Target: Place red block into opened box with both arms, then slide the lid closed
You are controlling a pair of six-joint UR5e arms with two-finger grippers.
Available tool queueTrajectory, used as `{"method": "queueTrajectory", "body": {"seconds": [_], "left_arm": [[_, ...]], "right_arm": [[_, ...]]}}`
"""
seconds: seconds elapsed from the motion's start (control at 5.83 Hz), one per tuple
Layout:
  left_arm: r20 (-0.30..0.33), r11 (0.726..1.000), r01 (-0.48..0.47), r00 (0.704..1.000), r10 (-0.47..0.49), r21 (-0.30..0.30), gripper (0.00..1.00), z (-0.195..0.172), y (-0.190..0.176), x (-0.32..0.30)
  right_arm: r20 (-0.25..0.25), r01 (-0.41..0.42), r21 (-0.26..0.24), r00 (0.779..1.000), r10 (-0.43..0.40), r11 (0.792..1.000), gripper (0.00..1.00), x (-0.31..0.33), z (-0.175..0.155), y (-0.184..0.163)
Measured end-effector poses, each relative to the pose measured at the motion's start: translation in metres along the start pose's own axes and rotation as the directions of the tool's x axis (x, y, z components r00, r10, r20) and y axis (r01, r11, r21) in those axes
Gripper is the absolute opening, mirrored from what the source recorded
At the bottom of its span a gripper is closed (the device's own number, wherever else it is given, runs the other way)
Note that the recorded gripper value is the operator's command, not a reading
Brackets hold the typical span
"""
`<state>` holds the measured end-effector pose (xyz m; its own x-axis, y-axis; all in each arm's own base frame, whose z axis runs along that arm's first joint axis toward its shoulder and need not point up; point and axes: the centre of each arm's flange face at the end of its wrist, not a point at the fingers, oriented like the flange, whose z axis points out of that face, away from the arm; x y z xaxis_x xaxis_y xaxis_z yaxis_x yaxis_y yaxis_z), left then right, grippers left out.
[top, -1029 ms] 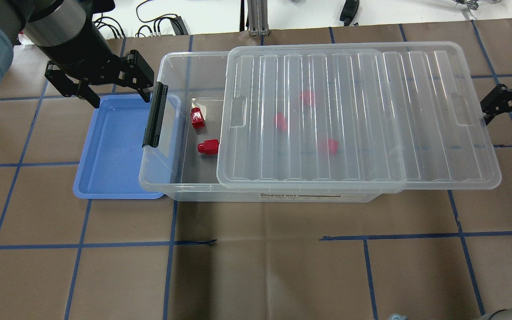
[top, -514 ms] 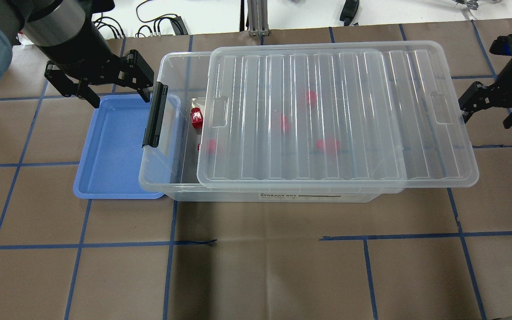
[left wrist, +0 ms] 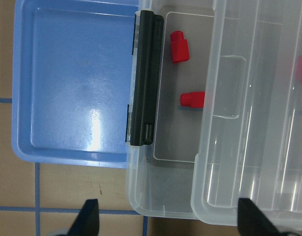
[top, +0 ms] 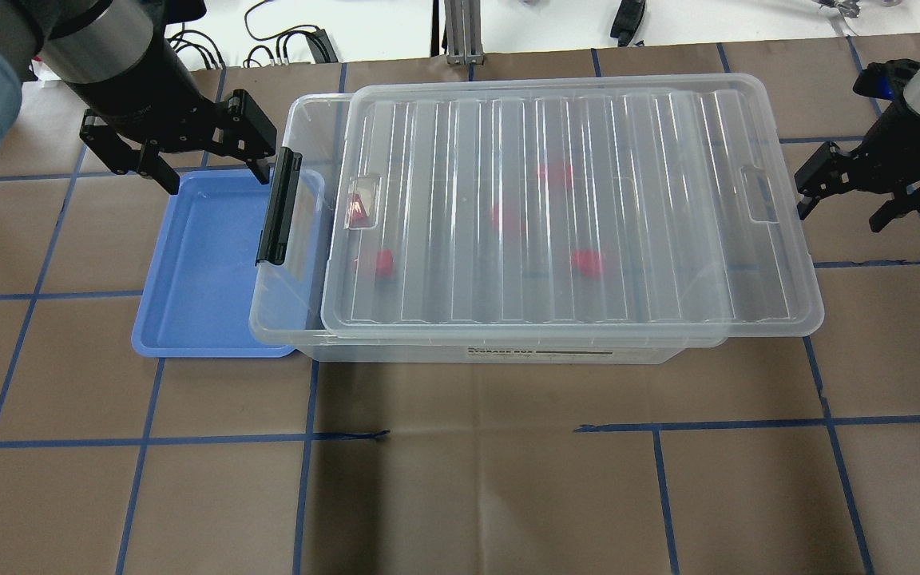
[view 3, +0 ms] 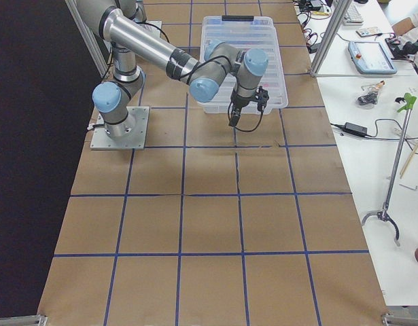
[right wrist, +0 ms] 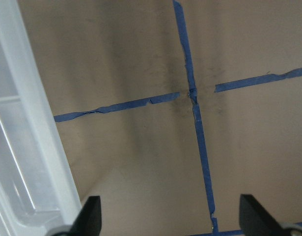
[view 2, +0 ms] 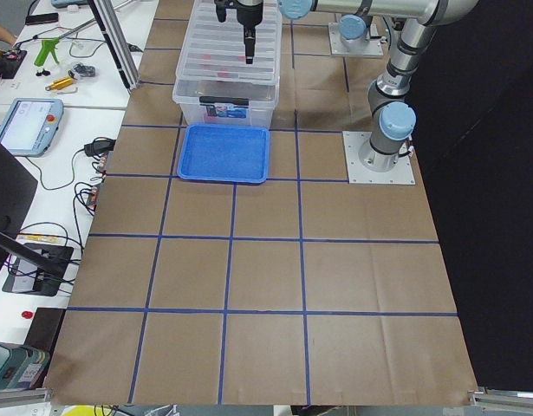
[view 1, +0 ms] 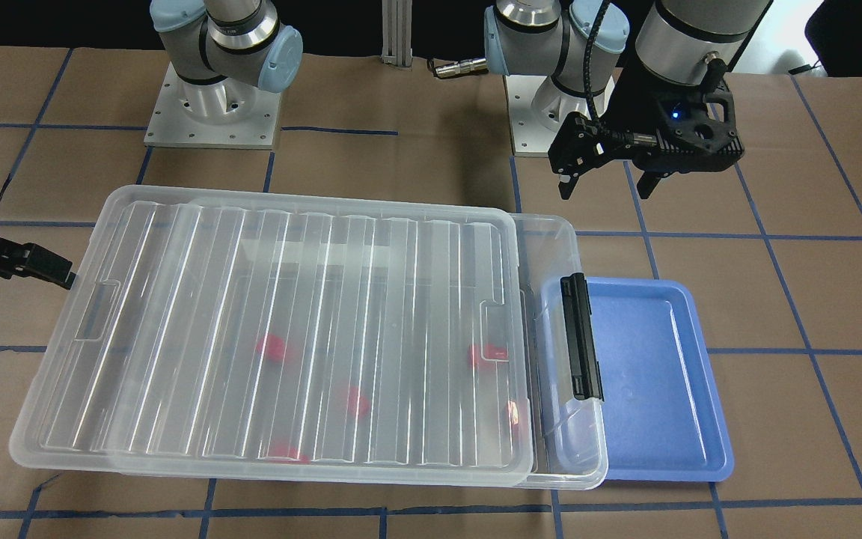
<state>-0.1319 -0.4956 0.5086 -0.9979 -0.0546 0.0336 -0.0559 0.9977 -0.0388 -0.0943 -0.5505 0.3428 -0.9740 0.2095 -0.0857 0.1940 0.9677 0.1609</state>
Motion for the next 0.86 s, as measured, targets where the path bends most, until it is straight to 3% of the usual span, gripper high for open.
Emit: {"method": "queueTrajectory", "body": {"seconds": [0.86], "left_arm": [[-0.004, 1.0, -0.001, 1.0, 0.001, 0.002, 0.98, -0.001, 0.0, 0.001]], "right_arm": [[0.015, 0.013, -0.027, 1.0, -0.012, 1.0, 1.0, -0.051, 0.006, 0.006]]}}
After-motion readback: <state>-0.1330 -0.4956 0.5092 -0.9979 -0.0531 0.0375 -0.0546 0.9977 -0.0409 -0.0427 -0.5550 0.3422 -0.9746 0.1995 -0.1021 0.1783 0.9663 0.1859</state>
